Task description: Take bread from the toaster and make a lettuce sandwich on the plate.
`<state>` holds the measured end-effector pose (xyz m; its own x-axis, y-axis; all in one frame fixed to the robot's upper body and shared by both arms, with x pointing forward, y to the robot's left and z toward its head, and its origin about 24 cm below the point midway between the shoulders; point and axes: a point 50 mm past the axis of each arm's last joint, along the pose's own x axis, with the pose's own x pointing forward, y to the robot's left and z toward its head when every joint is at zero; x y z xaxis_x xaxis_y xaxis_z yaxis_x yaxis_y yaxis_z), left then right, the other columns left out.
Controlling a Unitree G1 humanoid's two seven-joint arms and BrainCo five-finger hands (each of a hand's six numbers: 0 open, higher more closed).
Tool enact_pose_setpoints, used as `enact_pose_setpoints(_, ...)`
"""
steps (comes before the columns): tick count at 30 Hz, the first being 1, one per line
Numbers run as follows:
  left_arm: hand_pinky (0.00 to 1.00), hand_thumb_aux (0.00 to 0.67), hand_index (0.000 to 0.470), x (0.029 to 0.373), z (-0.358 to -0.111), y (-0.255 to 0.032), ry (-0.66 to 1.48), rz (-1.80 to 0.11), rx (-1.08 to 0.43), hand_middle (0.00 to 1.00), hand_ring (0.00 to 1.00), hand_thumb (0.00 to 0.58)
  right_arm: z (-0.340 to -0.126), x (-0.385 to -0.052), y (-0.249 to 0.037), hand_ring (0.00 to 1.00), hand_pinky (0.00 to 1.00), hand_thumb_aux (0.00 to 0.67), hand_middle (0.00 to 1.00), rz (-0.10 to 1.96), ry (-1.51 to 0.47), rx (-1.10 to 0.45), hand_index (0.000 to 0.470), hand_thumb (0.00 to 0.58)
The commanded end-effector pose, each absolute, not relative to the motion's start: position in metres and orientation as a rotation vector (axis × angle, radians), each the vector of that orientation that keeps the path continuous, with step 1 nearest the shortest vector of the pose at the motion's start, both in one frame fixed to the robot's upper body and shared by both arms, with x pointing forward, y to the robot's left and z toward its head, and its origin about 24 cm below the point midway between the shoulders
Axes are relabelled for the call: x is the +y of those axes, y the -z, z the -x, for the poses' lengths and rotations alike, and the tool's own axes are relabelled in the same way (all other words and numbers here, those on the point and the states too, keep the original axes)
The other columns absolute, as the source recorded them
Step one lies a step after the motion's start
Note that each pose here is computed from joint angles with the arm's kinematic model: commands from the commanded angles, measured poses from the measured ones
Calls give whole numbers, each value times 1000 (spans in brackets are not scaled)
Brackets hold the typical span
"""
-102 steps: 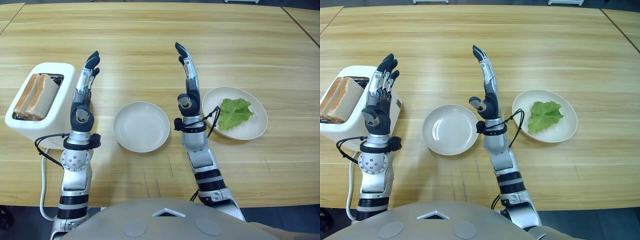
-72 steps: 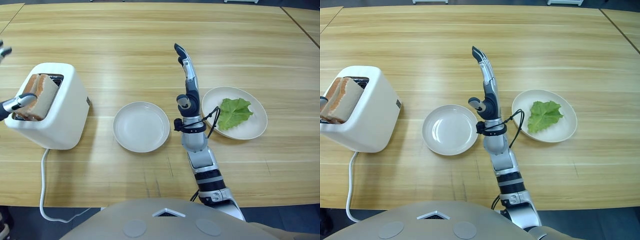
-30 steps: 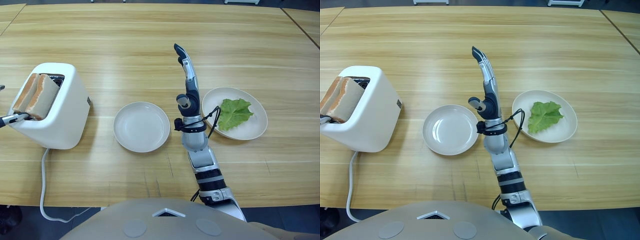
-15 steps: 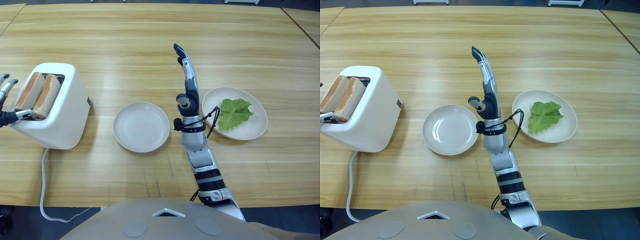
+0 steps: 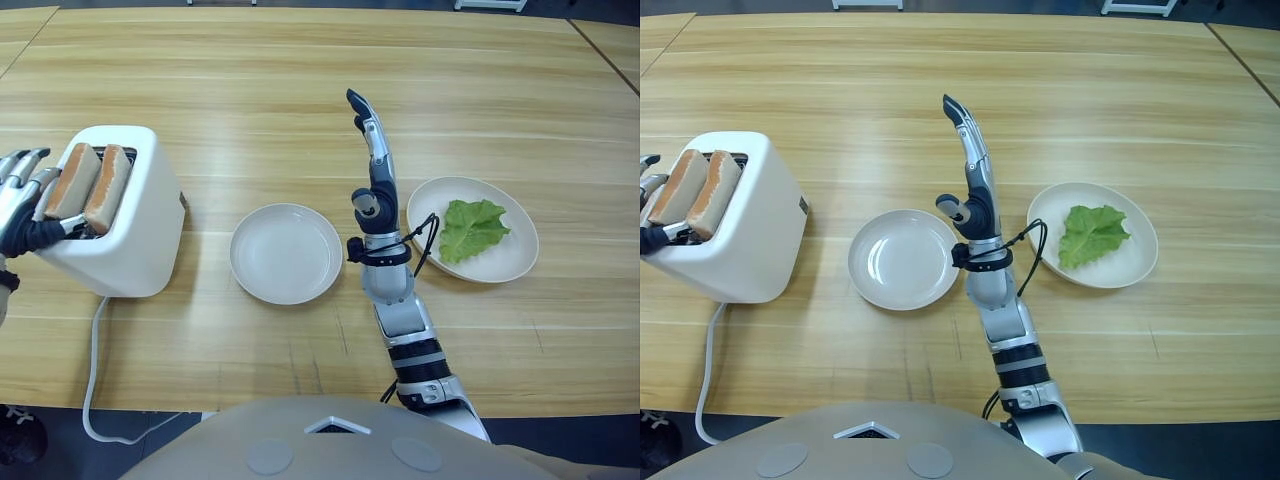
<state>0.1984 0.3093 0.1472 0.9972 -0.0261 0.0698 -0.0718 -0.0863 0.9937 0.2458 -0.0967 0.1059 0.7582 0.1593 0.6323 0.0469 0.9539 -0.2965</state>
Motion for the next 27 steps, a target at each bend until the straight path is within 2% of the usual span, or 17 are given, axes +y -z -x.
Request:
enact_pose_setpoints(1,0,670,470,294,-200,-155,-47,-1600,-188,0,0,580,-246,-96,-102,0,0,0,0,314,-69,-692,0,0)
enact_pose_setpoints(12,0,670,470,295,-197,-186,-269,-1511,-368,0,0,580,-247,-94,-100,0,0,0,0,322,-80,-688,0,0)
enact_pose_setpoints(18,0,670,470,286,-191,-209,-376,-1416,-547,0,0,580,-247,-94,-100,0,0,0,0,321,-75,-690,0,0)
enact_pose_setpoints(22,0,670,470,273,-184,-229,-393,-1261,-705,0,0,580,-247,-97,-102,0,0,0,0,314,-48,-698,0,0)
enact_pose_setpoints(27,0,670,470,253,-185,-236,-255,-966,-771,0,0,580,-248,-101,-105,0,0,0,0,307,-17,-710,0,0)
